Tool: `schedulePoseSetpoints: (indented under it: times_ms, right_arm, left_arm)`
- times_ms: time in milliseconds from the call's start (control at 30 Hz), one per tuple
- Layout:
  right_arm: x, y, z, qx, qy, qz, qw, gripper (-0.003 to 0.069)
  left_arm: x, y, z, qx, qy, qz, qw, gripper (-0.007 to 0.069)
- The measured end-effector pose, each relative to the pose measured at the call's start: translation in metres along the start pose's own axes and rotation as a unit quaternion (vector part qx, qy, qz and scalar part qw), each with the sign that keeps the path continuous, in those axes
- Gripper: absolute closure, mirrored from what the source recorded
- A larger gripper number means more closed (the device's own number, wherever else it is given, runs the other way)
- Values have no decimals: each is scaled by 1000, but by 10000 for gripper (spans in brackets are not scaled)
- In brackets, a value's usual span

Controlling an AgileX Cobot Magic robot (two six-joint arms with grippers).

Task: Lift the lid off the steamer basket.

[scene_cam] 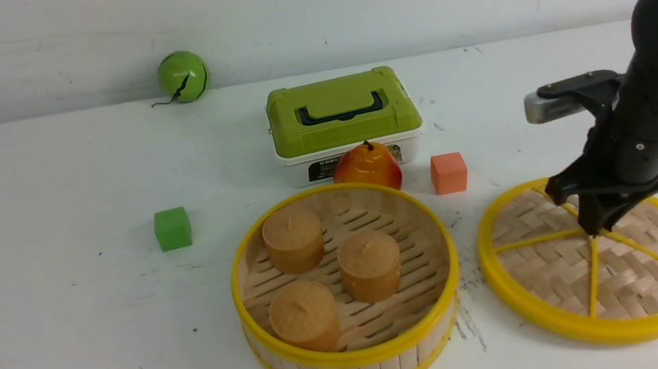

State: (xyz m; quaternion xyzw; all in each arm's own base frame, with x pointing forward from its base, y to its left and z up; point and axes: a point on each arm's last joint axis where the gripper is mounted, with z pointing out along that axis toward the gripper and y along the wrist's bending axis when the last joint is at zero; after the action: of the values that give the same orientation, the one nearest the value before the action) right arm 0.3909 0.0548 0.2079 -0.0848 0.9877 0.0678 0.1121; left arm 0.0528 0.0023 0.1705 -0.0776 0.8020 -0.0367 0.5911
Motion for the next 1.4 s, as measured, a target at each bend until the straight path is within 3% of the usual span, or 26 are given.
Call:
schedulePoseSetpoints:
  times_ms: [167, 267, 400, 567, 700, 800, 1000, 1133, 1200, 1400]
  right_arm:
    - [-2, 0, 0, 1, -9, 1, 1000, 504]
    - [-2, 0, 0, 0, -9, 4, 1000, 427]
    - [2, 1, -6, -1, 3, 12, 1000, 270]
    - [10, 10, -49, -15, -21, 11, 1000, 235]
    - [20, 21, -103, -33, -89, 0, 995, 284]
    - [45, 35, -172, -46, -182, -38, 982, 421]
    - [103, 50, -252, -48, -289, -73, 953, 656]
    - [144, 55, -274, -44, -338, -80, 937, 680]
    - [184, 57, -283, -37, -393, -81, 915, 680]
    - [236, 55, -279, -23, -488, -73, 869, 680]
  left_arm:
    - [0, 0, 0, 0, 0, 0, 1000, 386]
    - [0, 0, 0, 0, 0, 0, 1000, 386]
    - [0, 0, 0, 0, 0, 0, 1000, 386]
    - [0, 0, 0, 0, 0, 0, 1000, 386]
    - [0, 0, 0, 0, 0, 0, 1000, 386]
    - [0, 0, 0, 0, 0, 0, 1000, 386]
    - [0, 0, 0, 0, 0, 0, 1000, 386]
    - [0, 0, 0, 0, 0, 0, 1000, 386]
    - [0, 0, 0, 0, 0, 0, 1000, 386]
    - [0, 0, 0, 0, 0, 0, 1000, 386]
